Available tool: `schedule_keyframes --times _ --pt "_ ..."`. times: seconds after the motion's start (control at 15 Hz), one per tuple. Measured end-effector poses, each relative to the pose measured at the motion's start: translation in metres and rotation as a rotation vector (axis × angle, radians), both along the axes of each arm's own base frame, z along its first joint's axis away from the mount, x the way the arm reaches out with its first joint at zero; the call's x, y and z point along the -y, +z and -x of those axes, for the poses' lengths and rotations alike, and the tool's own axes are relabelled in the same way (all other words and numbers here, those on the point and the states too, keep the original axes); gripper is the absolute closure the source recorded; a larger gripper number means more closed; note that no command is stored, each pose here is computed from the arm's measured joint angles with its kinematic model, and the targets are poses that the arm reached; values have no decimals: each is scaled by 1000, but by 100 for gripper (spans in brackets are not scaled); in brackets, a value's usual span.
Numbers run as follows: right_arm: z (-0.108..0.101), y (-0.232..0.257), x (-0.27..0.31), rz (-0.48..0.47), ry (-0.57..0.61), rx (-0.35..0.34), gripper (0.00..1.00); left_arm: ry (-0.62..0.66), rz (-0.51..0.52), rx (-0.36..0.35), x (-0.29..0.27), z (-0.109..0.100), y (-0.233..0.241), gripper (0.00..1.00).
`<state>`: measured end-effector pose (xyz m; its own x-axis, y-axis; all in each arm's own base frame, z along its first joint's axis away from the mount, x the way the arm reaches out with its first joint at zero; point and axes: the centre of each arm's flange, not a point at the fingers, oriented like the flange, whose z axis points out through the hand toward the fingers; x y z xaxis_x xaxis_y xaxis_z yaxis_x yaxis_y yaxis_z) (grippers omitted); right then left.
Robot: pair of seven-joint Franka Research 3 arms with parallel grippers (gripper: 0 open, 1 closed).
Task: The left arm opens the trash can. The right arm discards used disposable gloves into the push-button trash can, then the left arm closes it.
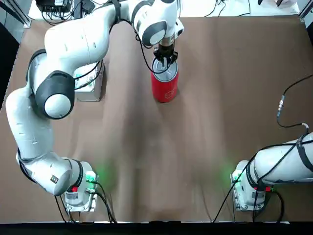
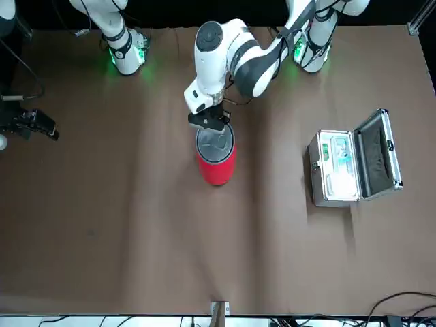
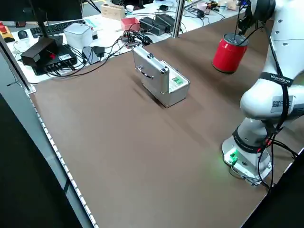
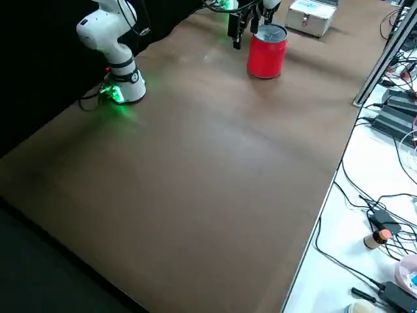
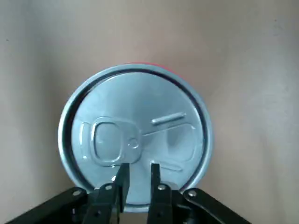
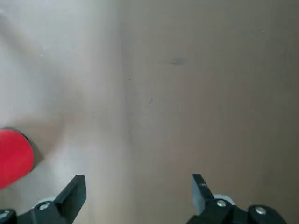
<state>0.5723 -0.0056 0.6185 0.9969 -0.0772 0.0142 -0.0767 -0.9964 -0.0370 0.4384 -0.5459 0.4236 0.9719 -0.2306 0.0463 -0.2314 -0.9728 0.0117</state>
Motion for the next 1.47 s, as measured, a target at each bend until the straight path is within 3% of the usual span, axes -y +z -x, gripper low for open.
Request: schedule_keyframes --times 0.13,0.47,0.67,0.93,1.47 --pt "0 0 1 0 -3 3 0 3 -8 -3 -2 0 3 70" --pt "-1 5 4 1 -8 18 0 43 -20 1 -22 -14 19 31" --pt "-1 5 4 1 -9 17 1 75 -29 -5 -40 -27 28 29" --pt "0 5 5 1 2 13 1 113 -25 -9 -58 -41 38 1" --pt "5 -1 20 -1 52 -34 0 173 -85 -49 -131 -79 64 0"
